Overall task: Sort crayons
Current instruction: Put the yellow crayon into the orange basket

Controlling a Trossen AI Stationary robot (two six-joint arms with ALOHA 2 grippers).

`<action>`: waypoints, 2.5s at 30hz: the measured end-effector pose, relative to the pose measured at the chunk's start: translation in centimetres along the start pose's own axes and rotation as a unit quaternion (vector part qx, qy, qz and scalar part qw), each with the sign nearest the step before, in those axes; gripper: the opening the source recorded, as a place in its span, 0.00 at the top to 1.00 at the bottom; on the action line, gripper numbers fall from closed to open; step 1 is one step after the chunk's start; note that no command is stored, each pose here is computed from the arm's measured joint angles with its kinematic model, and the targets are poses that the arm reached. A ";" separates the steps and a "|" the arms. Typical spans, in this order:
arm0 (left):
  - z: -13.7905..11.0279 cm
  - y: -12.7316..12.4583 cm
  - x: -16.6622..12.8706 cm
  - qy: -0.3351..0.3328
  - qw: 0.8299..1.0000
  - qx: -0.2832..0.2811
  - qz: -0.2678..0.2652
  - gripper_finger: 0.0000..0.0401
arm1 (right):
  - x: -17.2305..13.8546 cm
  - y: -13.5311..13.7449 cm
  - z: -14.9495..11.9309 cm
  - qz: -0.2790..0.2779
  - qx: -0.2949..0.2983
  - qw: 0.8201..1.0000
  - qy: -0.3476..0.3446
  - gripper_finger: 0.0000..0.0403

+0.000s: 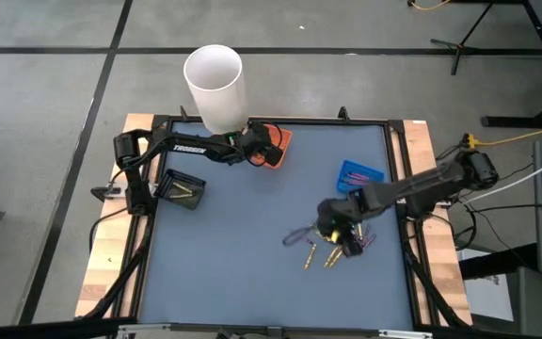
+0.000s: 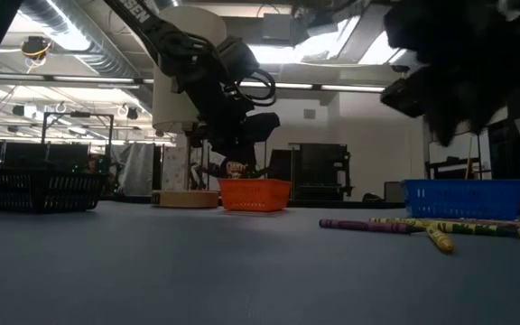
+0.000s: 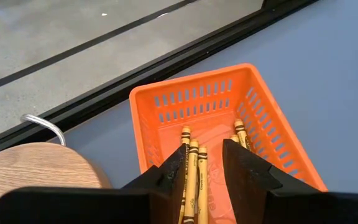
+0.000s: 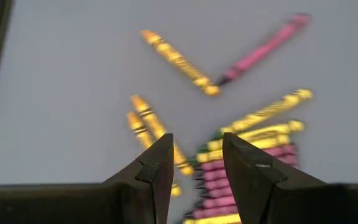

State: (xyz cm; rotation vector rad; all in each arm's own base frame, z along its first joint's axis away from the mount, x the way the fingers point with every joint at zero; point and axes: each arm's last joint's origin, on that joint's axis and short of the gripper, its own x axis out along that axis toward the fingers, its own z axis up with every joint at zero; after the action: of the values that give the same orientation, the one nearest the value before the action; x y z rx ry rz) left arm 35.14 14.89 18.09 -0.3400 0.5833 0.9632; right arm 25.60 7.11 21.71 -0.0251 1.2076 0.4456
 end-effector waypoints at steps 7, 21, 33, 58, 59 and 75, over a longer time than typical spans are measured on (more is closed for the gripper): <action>-0.2 -0.4 -0.2 0.000 1.000 0.004 -0.005 0.77 | 0.8 4.0 -0.3 0.027 -0.058 0.998 0.018 0.66; -0.3 -0.6 -0.3 0.001 1.000 0.006 -0.009 0.78 | 1.6 6.3 -0.8 -0.052 -0.110 0.992 0.028 0.66; -0.3 -0.6 -0.3 0.001 1.000 0.006 -0.009 0.78 | 4.3 5.8 -1.2 -0.057 -0.104 0.988 0.097 0.66; -0.3 -0.6 -0.3 0.001 1.000 0.006 -0.009 0.78 | 8.7 5.0 -2.0 -0.055 -0.122 0.972 0.191 0.66; -0.3 -0.6 -0.3 0.001 1.000 0.006 -0.009 0.78 | 8.8 5.0 -1.9 -0.055 -0.123 0.972 0.192 0.66; -0.3 -0.7 -0.3 0.003 1.000 0.006 -0.012 0.78 | 9.0 4.9 -2.0 -0.067 -0.124 0.970 0.198 0.81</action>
State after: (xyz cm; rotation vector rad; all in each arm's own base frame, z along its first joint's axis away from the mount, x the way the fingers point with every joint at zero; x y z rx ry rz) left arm 35.45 14.16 18.06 -0.3376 0.5887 0.9351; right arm 24.61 13.95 13.82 -0.4261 1.5226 0.4849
